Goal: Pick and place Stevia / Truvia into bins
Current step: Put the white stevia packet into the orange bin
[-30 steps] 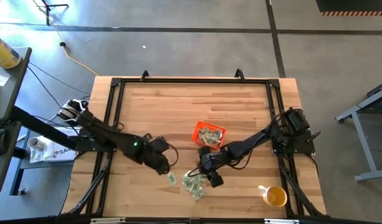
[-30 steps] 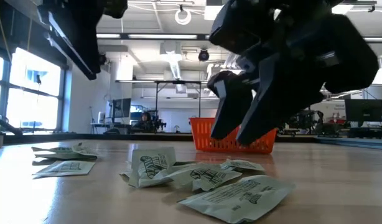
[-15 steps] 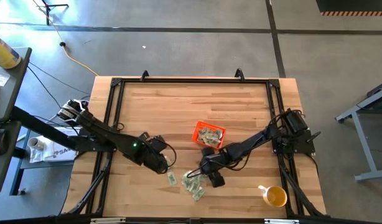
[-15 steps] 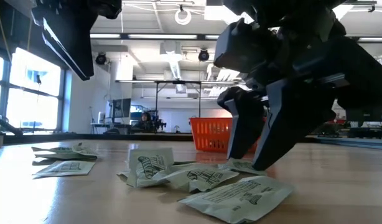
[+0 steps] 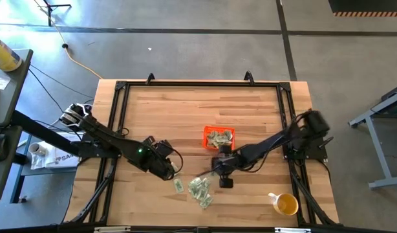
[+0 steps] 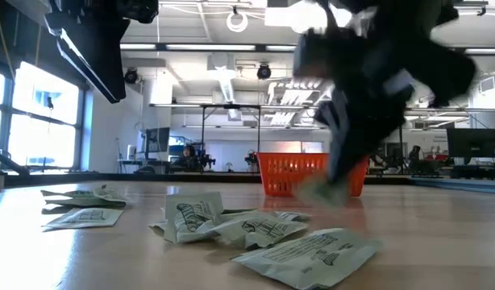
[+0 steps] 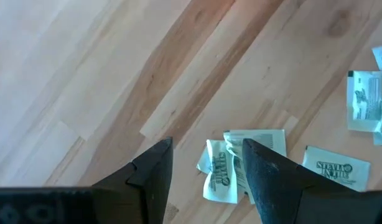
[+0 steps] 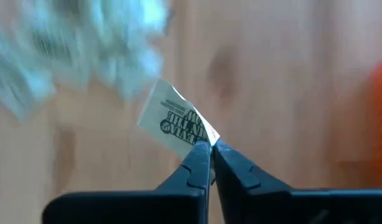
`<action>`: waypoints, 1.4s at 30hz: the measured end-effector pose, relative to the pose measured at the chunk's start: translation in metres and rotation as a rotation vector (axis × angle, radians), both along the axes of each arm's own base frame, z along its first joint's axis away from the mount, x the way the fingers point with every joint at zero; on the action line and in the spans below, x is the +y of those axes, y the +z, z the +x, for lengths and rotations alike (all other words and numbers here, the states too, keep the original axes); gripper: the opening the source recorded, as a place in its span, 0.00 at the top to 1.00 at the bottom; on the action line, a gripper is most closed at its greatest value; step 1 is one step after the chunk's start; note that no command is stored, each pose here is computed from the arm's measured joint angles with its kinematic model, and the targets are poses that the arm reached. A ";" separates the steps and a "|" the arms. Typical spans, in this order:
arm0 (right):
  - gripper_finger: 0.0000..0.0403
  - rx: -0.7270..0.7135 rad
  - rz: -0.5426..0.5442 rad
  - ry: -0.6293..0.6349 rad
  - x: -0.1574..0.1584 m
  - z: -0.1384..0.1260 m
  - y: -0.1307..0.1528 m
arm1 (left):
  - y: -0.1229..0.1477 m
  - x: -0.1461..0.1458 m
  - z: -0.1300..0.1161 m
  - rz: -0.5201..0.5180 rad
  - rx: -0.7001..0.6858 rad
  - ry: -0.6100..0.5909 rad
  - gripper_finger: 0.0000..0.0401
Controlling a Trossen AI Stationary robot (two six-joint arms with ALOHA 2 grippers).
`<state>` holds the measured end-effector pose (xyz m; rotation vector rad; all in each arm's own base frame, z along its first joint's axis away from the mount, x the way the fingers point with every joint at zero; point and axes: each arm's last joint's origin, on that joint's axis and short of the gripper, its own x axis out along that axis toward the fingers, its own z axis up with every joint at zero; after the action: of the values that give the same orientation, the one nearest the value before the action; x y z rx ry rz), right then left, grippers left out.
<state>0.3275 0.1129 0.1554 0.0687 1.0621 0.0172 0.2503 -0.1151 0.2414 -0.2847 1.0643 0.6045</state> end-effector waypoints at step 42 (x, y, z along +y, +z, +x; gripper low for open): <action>0.37 0.072 -0.094 -0.342 -0.059 -0.048 0.051 | -0.028 0.029 0.015 -0.175 0.249 -0.022 0.44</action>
<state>0.2797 0.0541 0.2064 0.1662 1.1099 -0.3455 0.2656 -0.0862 0.2132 -0.3559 1.3616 0.5371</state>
